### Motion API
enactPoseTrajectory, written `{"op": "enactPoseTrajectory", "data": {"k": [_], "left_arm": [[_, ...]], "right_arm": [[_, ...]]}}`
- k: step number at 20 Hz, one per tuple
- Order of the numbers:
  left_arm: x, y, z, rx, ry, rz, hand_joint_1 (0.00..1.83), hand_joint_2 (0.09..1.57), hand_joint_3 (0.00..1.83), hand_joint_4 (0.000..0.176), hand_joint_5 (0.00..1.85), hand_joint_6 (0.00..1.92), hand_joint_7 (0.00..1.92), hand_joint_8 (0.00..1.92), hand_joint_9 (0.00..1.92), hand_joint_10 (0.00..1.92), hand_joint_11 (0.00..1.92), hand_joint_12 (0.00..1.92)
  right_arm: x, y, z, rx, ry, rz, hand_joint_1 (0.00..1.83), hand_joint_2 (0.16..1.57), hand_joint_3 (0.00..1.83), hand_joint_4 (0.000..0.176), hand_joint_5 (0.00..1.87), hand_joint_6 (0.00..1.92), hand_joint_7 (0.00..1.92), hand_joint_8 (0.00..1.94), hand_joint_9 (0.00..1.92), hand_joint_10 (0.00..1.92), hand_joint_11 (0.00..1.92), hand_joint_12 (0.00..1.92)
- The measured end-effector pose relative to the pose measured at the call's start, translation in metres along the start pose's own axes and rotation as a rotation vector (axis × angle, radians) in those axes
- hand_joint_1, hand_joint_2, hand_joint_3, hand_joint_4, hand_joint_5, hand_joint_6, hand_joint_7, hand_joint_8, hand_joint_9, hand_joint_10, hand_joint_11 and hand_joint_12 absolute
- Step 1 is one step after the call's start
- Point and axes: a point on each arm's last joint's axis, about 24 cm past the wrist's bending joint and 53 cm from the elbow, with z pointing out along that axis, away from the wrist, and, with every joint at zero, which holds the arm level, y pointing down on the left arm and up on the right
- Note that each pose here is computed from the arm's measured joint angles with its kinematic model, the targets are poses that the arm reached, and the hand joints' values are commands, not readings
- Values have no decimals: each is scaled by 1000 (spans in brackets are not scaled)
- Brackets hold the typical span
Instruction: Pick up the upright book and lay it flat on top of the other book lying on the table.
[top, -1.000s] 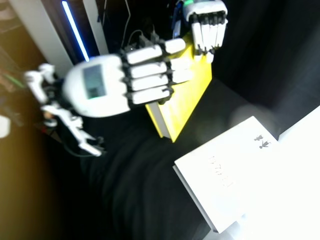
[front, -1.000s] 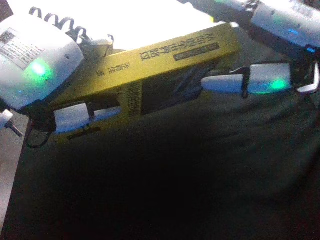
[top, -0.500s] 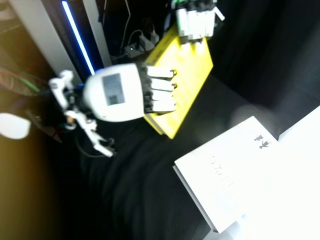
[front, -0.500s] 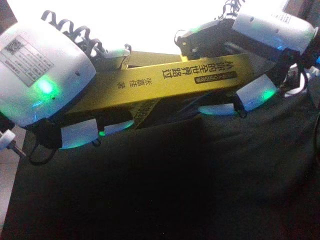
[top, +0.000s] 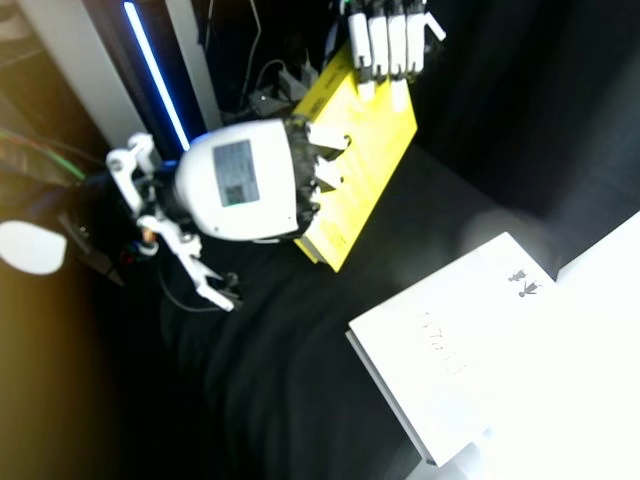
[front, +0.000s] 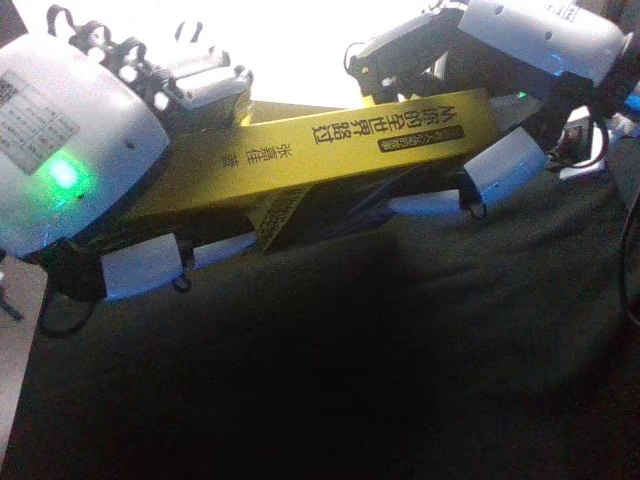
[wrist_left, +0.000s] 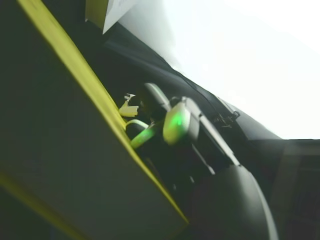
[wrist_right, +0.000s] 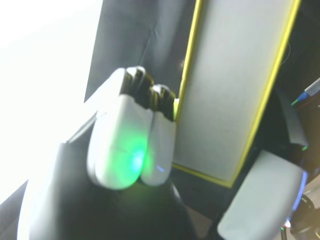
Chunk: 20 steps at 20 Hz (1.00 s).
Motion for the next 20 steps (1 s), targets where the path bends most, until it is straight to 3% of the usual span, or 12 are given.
{"op": "enactPoseTrajectory", "data": {"k": [1, 2, 3, 6, 8, 9, 12, 13, 16, 17, 18, 20], "left_arm": [[-7, 2, -1, -5, -21, 4, 534, 1011, 0, 130, 7, 238, 14, 155, 12, 62, 0, 40], [-12, 5, -2, -13, -38, 9, 534, 1011, 0, 130, 7, 238, 14, 155, 12, 62, 0, 40], [-16, 9, -3, -32, -56, 1, 569, 903, 0, 171, 0, 12, 0, 5, 0, 2, 0, 1], [-20, 19, -12, -70, -53, 11, 542, 893, 0, 176, 0, 0, 0, 0, 0, 0, 0, 0], [-23, 28, -22, -110, -42, 38, 547, 920, 2, 176, 0, 0, 0, 0, 0, 0, 0, 0], [-25, 34, -26, -135, -38, 53, 552, 931, 7, 176, 0, 0, 0, 0, 0, 0, 0, 0], [-28, 47, -35, -193, -37, 73, 501, 943, 10, 152, 0, 0, 0, 0, 0, 0, 0, 0], [-25, 50, -37, -205, -27, 72, 507, 930, 3, 171, 0, 0, 0, 0, 0, 0, 0, 0], [-17, 61, -43, -252, 6, 75, 560, 936, 5, 154, 0, 0, 0, 0, 0, 0, 0, 0], [-16, 64, -45, -267, 12, 73, 570, 946, 9, 155, 0, 0, 0, 0, 0, 0, 0, 0], [-13, 65, -46, -270, 20, 70, 605, 963, 13, 175, 0, 0, 0, 0, 0, 0, 0, 0], [-9, 63, -45, -272, 20, 57, 572, 981, 17, 176, 0, 0, 0, 0, 0, 0, 0, 0]], "right_arm": [[-3, -1, -1, 5, -7, 2, 1590, 723, 980, 176, 1577, 1921, 1759, 1941, 1855, 1921, 1871, 1921], [-6, -1, -2, 6, -13, 3, 1590, 723, 980, 176, 1577, 1921, 1759, 1941, 1855, 1921, 1871, 1921], [-10, -1, -4, 11, -18, -13, 1633, 681, 1053, 176, 1598, 1921, 1788, 1941, 1871, 1921, 1884, 1921], [-13, -2, -9, 28, -12, -39, 1635, 651, 1114, 176, 1604, 1921, 1789, 1941, 1870, 1921, 1891, 1921], [-18, 2, -13, 26, -17, -42, 1628, 582, 1203, 176, 1396, 1921, 1715, 1941, 1837, 1921, 1866, 1921], [-21, 5, -16, 19, -24, -45, 1642, 542, 1220, 176, 1383, 1921, 1691, 1941, 1826, 1921, 1863, 1921], [-35, 15, -24, 5, -53, -47, 1706, 550, 1284, 176, 1675, 1921, 1831, 1941, 1913, 1921, 1919, 1921], [-41, 18, -26, -1, -62, -55, 1697, 573, 1302, 176, 1716, 1921, 1858, 1941, 1919, 1921, 1921, 1921], [-61, 33, -23, -29, -94, -98, 1657, 579, 1238, 176, 1718, 1921, 1863, 1941, 1919, 1921, 1921, 1921], [-71, 44, -21, -46, -120, -145, 1624, 608, 1187, 176, 1729, 1921, 1877, 1941, 1921, 1921, 1921, 1921], [-84, 52, -18, -53, -150, -199, 1630, 643, 1109, 176, 1734, 1921, 1908, 1941, 1921, 1921, 1921, 1921], [-92, 54, -14, -39, -162, -246, 1692, 644, 1101, 176, 1684, 1921, 1882, 1941, 1921, 1921, 1921, 1921]]}}
